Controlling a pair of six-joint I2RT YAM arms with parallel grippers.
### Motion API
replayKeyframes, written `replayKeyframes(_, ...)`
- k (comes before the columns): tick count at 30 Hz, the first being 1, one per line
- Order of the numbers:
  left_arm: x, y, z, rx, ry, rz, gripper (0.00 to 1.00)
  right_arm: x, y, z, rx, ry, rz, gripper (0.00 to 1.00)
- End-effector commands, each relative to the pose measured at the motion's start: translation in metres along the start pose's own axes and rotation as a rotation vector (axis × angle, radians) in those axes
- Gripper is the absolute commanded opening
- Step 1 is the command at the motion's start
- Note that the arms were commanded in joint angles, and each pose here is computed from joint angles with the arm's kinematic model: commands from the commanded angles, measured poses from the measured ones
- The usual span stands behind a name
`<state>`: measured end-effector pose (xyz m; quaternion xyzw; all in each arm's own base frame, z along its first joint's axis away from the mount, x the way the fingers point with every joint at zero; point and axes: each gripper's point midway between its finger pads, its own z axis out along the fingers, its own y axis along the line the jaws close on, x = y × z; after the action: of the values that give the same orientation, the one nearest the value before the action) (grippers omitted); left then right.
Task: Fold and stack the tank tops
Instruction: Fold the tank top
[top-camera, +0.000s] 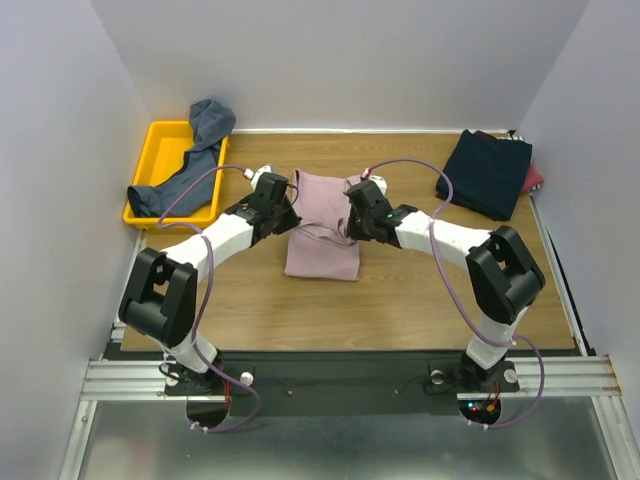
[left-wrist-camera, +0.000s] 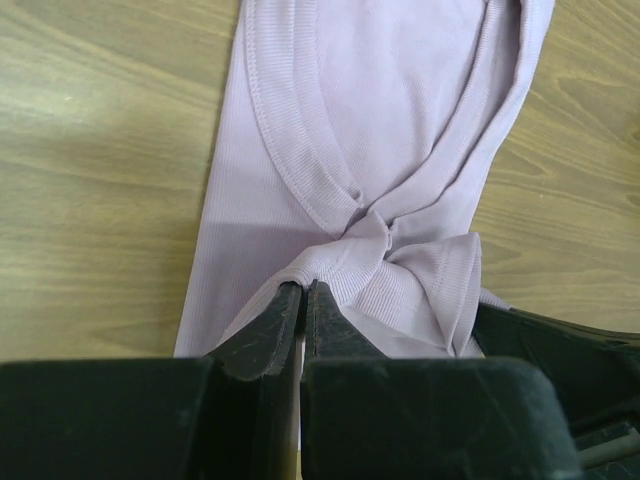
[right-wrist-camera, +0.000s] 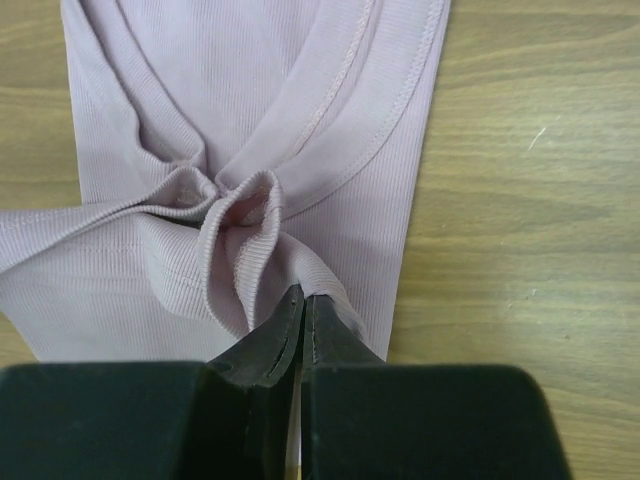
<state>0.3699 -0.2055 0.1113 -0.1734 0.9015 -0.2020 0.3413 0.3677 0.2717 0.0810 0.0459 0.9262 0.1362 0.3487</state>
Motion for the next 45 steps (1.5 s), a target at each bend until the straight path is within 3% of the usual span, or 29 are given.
replayKeyframes(1, -0.028, -0.032, -0.007, 0.098, -0.061, 0.018, 0.00, -0.040, 0.018, -0.009, -0.069, -0.099, 0.030, 0.00)
replayKeyframes(9, -0.051, -0.042, -0.005, 0.114, -0.094, 0.004, 0.00, -0.059, 0.024, -0.005, -0.099, -0.115, 0.044, 0.00)
replayKeyframes(15, -0.044, -0.028, 0.028, 0.068, -0.050, 0.010, 0.00, -0.051, 0.012, 0.021, -0.068, -0.068, 0.054, 0.01)
replayKeyframes(17, -0.036, -0.023, 0.042, 0.070, -0.012, 0.006, 0.08, -0.048, 0.003, 0.028, -0.051, -0.054, 0.078, 0.15)
replayKeyframes(18, -0.035, -0.022, 0.045, 0.074, -0.003, 0.002, 0.18, -0.045, 0.000, 0.032, -0.046, -0.042, 0.082, 0.31)
replayKeyframes(19, -0.037, -0.022, 0.048, 0.086, -0.011, -0.004, 0.31, -0.045, -0.003, 0.033, -0.039, -0.040, 0.093, 0.39)
replayKeyframes(20, -0.039, -0.022, 0.048, 0.100, -0.016, -0.016, 0.36, -0.048, -0.008, 0.034, -0.033, -0.043, 0.103, 0.46)
replayKeyframes(21, -0.043, -0.025, 0.047, 0.115, -0.033, -0.019, 0.47, -0.050, -0.010, 0.034, -0.030, -0.046, 0.107, 0.57)
replayKeyframes(24, -0.059, -0.032, 0.030, 0.137, -0.082, -0.020, 0.52, -0.062, -0.018, 0.029, -0.021, -0.070, 0.118, 0.76)
replayKeyframes(27, -0.077, -0.033, 0.002, 0.132, -0.147, -0.023, 0.55, -0.082, -0.022, 0.011, -0.015, -0.133, 0.116, 0.84)
replayKeyframes(30, -0.083, -0.019, -0.013, 0.071, -0.192, -0.040, 0.56, -0.083, -0.020, 0.000, -0.037, -0.139, 0.104, 0.84)
replayKeyframes(33, -0.072, -0.012, -0.029, 0.077, -0.188, -0.060, 0.51, -0.072, -0.011, -0.012, -0.085, -0.115, 0.090, 0.72)
replayKeyframes(36, -0.039, -0.012, -0.034, 0.099, -0.138, -0.075, 0.32, -0.050, 0.003, -0.016, -0.112, -0.080, 0.052, 0.38)
replayKeyframes(37, -0.033, -0.013, -0.035, 0.113, -0.127, -0.084, 0.20, -0.043, 0.006, -0.017, -0.119, -0.069, 0.042, 0.34)
replayKeyframes(40, 0.013, -0.006, -0.025, 0.141, -0.045, -0.118, 0.03, -0.018, 0.022, -0.016, -0.146, -0.025, 0.003, 0.29)
replayKeyframes(45, 0.071, -0.036, -0.016, 0.251, 0.071, -0.104, 0.00, 0.006, 0.043, 0.001, -0.167, 0.031, -0.045, 0.26)
